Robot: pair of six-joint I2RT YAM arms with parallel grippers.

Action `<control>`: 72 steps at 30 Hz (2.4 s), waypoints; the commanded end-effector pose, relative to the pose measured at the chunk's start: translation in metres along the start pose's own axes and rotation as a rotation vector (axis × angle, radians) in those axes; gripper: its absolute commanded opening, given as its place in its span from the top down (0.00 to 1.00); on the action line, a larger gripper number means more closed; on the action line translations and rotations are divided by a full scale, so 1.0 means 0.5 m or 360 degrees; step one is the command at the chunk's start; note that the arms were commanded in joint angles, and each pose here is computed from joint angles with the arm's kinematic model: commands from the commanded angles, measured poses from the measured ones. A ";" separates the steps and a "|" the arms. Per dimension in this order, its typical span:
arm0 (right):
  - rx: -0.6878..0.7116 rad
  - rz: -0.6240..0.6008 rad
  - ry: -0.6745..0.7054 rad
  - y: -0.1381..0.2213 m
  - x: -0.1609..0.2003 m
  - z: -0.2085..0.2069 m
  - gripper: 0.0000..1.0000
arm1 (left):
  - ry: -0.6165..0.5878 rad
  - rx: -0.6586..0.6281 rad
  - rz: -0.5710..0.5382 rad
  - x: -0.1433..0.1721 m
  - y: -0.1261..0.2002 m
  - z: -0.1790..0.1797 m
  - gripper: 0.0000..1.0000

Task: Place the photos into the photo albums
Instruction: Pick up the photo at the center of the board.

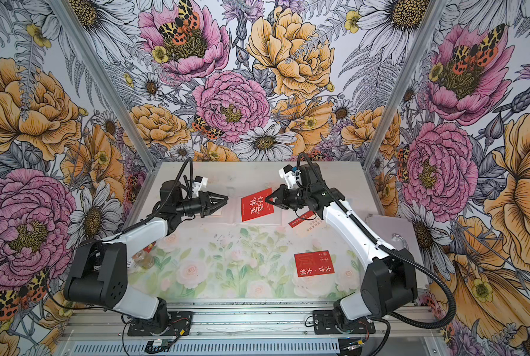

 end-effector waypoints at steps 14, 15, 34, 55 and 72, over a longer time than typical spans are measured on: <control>-0.0155 -0.0018 0.0069 0.009 -0.007 0.040 1.00 | 0.0247 0.0563 0.0024 -0.006 -0.059 0.007 0.72; -0.0156 -0.0021 0.0070 0.010 -0.007 0.041 1.00 | 0.0223 0.0562 0.0015 -0.001 -0.063 0.007 0.73; -0.0112 -0.0112 -0.0011 0.011 -0.043 0.015 1.00 | 0.0137 0.0595 -0.0026 0.002 -0.046 -0.029 0.72; -0.0137 -0.0060 0.0000 -0.021 -0.039 0.027 1.00 | 0.0112 0.0629 0.0036 0.011 -0.069 -0.050 0.96; -0.0014 -0.0104 -0.0074 -0.025 -0.034 -0.033 0.82 | -0.0253 -0.0305 -0.0100 -0.080 0.077 -0.048 1.00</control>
Point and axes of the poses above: each gripper's point midway between its finger pads, its own y axis back along the fingers, its own z axis along the line the jaws close on, x = y × z, the point moved 3 cm from there along y, back along the fingers, and after that the axes turned 6 degrees about -y, right-handed, at the moved point
